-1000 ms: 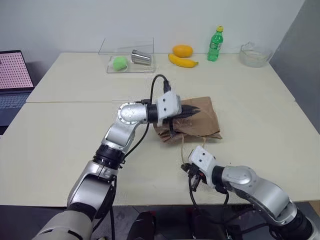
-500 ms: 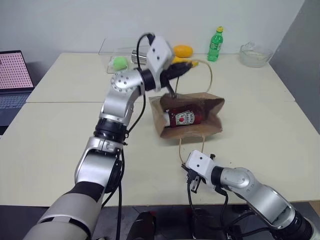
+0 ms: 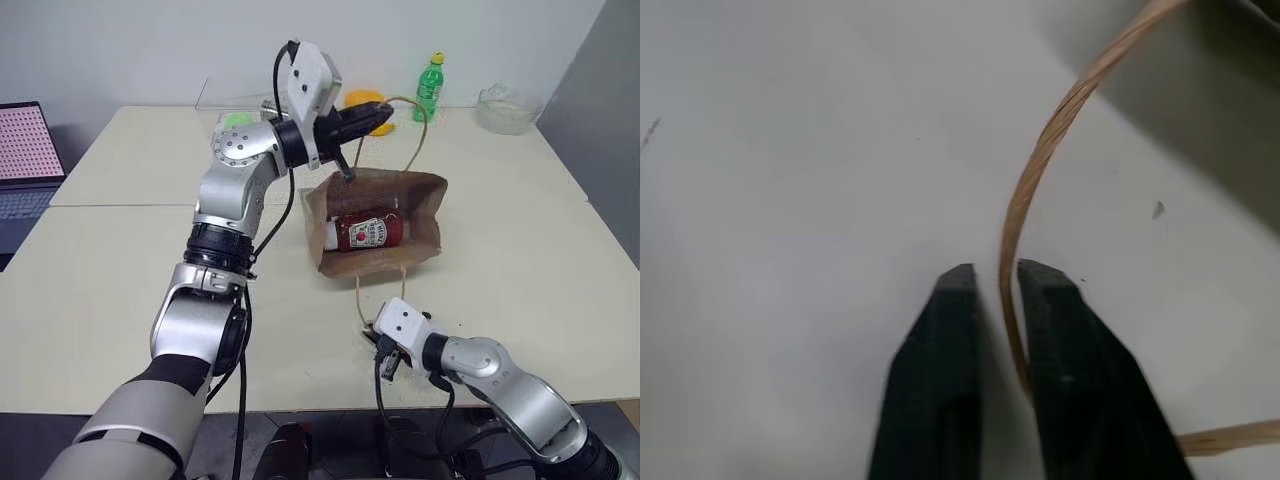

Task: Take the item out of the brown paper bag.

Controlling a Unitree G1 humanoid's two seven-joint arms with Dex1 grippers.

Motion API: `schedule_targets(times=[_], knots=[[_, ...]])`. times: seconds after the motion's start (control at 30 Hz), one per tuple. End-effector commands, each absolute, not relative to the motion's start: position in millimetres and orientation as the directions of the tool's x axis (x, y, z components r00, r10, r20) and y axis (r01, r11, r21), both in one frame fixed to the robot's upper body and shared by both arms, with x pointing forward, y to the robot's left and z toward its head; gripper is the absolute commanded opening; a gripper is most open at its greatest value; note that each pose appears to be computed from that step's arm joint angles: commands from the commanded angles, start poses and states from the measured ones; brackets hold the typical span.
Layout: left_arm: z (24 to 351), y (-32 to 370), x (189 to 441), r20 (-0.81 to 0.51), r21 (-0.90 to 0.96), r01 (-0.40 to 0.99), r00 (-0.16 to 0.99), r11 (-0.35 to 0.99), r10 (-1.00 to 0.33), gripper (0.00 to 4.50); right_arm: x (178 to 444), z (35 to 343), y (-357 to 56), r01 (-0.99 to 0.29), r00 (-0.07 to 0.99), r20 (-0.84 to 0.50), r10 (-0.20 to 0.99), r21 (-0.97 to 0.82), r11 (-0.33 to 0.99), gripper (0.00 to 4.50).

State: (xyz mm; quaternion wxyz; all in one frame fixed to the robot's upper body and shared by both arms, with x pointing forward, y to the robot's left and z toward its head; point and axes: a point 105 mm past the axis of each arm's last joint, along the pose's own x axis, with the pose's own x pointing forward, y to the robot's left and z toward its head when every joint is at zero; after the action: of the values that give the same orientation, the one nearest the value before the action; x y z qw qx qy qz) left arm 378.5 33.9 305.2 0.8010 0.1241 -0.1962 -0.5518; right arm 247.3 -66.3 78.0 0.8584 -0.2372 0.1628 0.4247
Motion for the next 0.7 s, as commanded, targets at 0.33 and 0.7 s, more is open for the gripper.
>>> schedule_targets(times=[0.33,0.7], knots=[[306,25,347,0.171,0.436,0.867,0.183,0.241,-0.968,0.0,203,158,-82,-0.861,0.506,-0.357,0.785,-0.271,0.431,3.76],[308,22,348,0.187,0.437,0.867,0.173,0.24,-0.967,0.0,246,218,-88,-0.797,0.584,-0.273,0.765,-0.374,0.474,3.76]])
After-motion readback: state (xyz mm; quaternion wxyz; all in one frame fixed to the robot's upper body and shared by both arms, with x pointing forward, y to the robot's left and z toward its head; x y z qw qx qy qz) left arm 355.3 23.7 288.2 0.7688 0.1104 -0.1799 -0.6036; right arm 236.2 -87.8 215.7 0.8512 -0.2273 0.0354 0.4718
